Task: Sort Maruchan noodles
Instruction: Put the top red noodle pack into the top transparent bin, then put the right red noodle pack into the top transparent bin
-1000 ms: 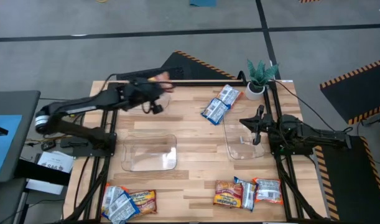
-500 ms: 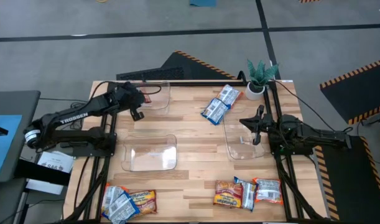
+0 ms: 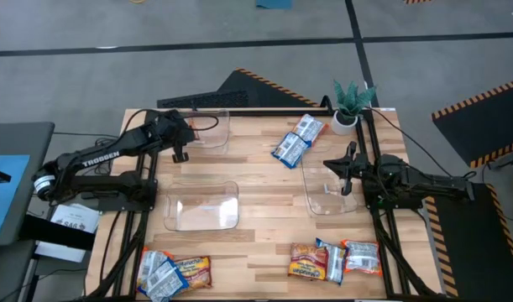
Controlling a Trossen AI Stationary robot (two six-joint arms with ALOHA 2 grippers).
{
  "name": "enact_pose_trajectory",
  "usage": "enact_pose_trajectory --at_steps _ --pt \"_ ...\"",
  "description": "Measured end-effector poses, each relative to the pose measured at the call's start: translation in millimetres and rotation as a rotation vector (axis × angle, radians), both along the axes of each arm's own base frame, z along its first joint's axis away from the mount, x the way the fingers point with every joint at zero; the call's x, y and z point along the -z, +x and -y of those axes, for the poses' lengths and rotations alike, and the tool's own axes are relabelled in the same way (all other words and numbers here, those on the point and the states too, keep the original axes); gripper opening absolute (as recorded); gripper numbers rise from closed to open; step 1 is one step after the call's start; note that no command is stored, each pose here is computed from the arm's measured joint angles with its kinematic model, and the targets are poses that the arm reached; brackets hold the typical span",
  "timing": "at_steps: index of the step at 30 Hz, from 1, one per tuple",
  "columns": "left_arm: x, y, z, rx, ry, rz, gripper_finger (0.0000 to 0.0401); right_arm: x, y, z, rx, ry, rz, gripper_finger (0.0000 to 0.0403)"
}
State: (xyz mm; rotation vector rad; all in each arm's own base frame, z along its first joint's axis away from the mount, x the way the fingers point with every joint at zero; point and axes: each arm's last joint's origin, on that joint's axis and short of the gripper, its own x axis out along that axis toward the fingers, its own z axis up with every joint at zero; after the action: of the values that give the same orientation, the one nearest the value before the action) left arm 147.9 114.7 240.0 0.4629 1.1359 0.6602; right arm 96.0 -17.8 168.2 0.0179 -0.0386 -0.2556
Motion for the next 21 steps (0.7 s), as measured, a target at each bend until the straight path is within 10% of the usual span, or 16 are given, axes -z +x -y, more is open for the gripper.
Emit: enact_pose_trajectory --at_steps 12,21 --pt "-6.0 0.7 -0.7 -0.059 -0.004 0.054 0.0153 0.0 0.0 0.0 0.000 0.000 0.000 0.0043" --pt "-64.5 20.4 18.5 0.111 -0.291 0.585 0.0193 -0.1 0.0 0.0 0.000 0.000 0.000 0.0043"
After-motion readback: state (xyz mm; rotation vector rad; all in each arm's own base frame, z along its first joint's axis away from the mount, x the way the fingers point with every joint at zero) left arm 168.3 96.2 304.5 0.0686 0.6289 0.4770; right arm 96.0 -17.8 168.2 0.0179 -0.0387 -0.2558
